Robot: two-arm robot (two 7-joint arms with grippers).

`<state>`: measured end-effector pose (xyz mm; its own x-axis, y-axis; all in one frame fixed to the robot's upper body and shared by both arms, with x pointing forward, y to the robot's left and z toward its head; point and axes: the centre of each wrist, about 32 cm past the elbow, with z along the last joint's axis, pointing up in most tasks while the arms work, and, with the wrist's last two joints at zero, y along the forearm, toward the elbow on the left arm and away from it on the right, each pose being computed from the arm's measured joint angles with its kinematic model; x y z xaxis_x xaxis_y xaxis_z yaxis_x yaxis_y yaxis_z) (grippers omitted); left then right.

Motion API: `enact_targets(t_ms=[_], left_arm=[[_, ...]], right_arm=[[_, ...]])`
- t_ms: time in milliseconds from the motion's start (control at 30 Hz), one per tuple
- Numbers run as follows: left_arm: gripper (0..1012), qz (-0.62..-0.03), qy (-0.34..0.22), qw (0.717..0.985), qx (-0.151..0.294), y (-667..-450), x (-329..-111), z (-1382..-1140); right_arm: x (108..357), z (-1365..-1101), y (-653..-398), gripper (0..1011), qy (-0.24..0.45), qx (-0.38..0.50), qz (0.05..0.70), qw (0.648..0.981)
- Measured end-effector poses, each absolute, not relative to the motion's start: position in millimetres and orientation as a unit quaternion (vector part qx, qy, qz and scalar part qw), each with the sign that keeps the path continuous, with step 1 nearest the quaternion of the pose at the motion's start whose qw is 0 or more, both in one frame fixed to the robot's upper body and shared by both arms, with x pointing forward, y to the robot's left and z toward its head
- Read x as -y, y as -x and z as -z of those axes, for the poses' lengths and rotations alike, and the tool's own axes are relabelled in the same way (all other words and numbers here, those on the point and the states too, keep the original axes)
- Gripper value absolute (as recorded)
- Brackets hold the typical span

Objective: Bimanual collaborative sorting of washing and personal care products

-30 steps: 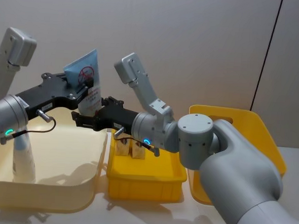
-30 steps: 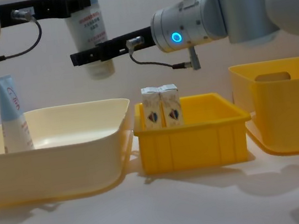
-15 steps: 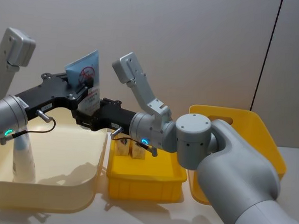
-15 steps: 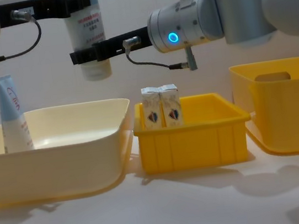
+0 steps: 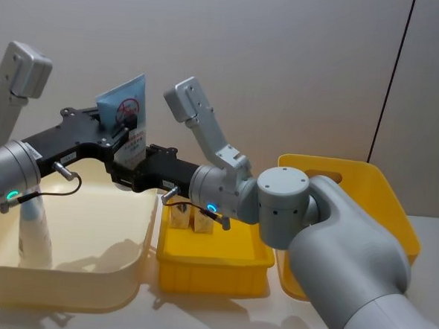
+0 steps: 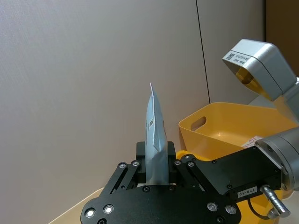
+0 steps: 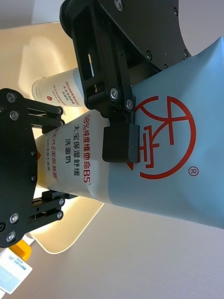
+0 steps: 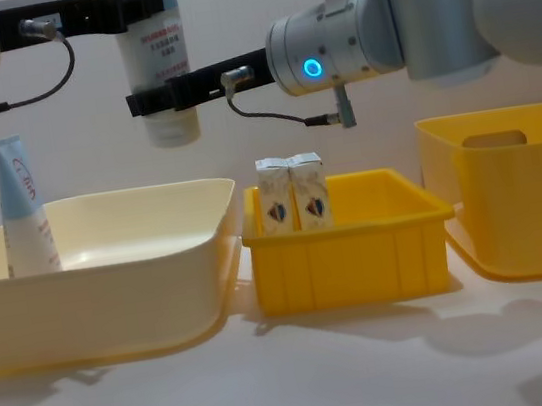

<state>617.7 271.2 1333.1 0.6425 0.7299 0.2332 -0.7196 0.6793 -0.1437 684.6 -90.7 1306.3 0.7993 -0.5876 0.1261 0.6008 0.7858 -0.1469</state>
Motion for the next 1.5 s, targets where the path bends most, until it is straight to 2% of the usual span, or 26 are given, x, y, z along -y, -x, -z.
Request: enact_targets(t_ms=[533,1033,1267,1367,1500], left_arm=[[257,-0.4,0.019,0.906,0.137,-617.7,-271.2,-1333.0],[722,-0.4,0.019,0.906,0.137,-617.7,-271.2,-1333.1],[941,-0.4,0.019,0.906,0.137,-617.7,-271.2,-1333.1],[993,-0.4,0.019,0.906,0.137,-617.7,-271.2,-1333.1],[1001,-0.4,0.019,0.906,0.137,-617.7,-271.2,-1333.1]], right_arm=[[90.2,-1306.1,-684.5,628,0.09,0.036,0.314,0.944],[91.3,-1306.5,-684.1,628,0.089,0.038,0.316,0.944],[108.2,-1310.6,-680.4,627,0.085,0.05,0.338,0.936],[115.6,-1312.1,-678.4,627,0.085,0.053,0.347,0.932],[133.8,-1316.1,-672.6,627,0.085,0.059,0.372,0.922]])
